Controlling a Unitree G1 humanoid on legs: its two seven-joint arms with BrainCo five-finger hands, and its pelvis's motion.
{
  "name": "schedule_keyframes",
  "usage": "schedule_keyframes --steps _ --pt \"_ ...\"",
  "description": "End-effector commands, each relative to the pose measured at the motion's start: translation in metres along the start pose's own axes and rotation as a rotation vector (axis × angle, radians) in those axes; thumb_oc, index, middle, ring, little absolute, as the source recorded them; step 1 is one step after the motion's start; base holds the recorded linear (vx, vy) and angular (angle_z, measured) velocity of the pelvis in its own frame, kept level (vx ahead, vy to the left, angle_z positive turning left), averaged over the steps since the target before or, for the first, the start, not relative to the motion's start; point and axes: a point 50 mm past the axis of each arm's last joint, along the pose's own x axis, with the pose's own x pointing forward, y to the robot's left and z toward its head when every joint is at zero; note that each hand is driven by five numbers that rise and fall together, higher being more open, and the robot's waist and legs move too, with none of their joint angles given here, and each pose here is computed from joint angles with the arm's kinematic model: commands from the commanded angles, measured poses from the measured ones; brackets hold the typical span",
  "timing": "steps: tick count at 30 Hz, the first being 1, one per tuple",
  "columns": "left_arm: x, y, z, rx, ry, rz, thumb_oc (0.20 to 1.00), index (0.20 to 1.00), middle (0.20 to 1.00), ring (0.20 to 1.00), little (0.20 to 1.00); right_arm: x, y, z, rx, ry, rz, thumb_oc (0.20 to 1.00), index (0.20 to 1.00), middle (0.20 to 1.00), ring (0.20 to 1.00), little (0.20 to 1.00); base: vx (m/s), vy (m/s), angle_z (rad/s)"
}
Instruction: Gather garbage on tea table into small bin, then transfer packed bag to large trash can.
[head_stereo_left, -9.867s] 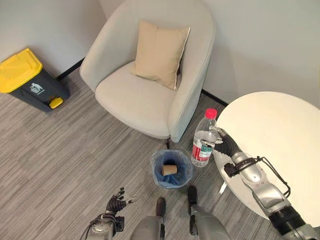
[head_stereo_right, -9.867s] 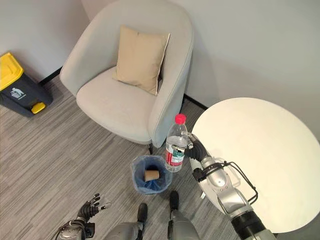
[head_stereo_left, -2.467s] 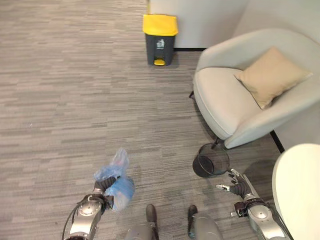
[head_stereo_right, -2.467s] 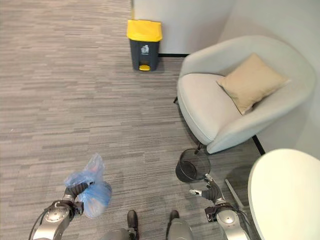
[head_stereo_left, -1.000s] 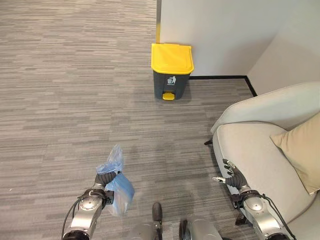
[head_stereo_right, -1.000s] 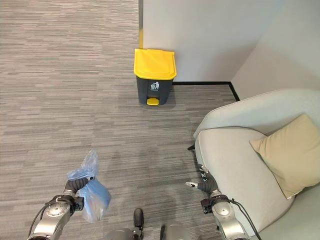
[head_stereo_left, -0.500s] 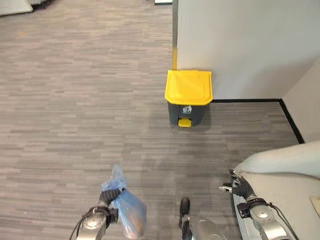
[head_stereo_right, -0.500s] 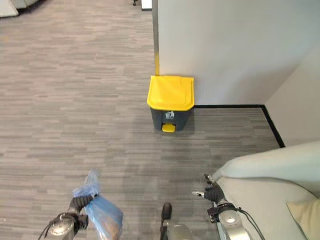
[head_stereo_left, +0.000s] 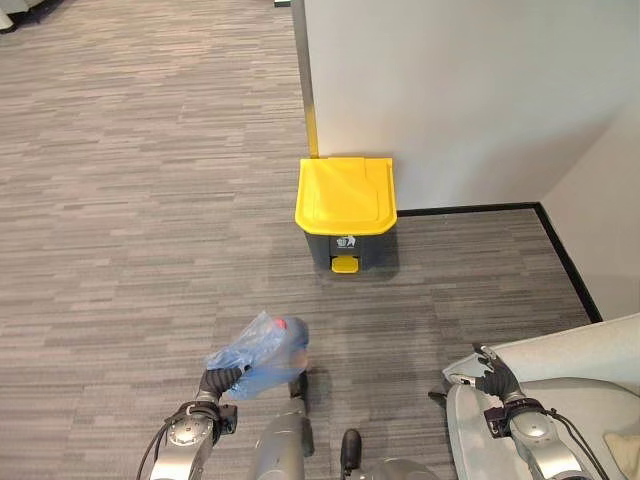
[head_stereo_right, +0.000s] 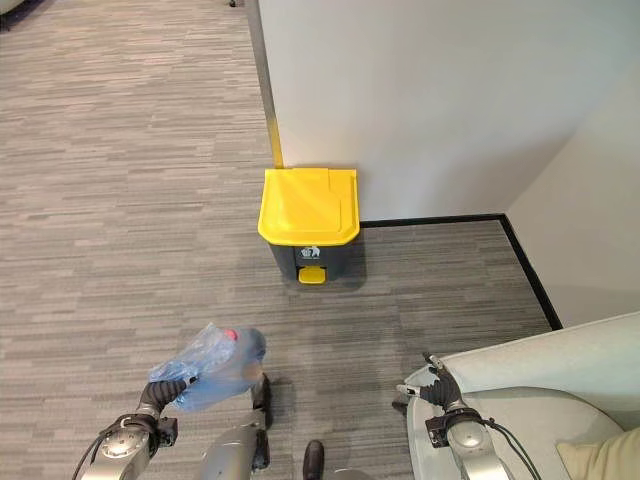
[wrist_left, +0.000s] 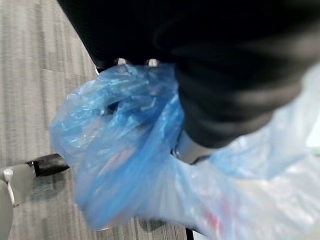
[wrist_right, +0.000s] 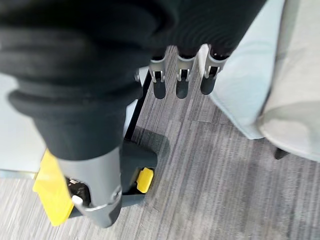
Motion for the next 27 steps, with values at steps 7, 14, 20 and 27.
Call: schedule_keyframes --steps 7,14,20,27 --pt "0.002 0.020 0.030 0.074 -0.137 0.030 0.200 0.200 0.200 0.200 0.200 0.000 0.008 0.010 0.021 -0.054 0.010 1.000 1.000 1.000 1.000 1.000 0.25 0.218 -0.31" --pt "0.004 0.035 0.043 0.087 -0.176 0.082 0.200 0.200 0.200 0.200 0.200 0.005 0.017 0.024 0.044 -0.094 0.043 1.000 1.000 1.000 1.000 1.000 0.20 0.153 -0.01" --pt "0.004 0.030 0.034 0.058 -0.143 0.073 0.200 0.200 0.200 0.200 0.200 0.004 0.014 0.020 0.027 -0.083 0.046 1.000 1.000 1.000 1.000 1.000 0.33 -0.025 0.00" --pt "0.002 0.018 0.029 0.035 -0.129 0.026 0.200 0.200 0.200 0.200 0.200 -0.004 -0.001 0.003 0.034 -0.036 -0.005 1.000 1.000 1.000 1.000 1.000 0.25 -0.200 0.73"
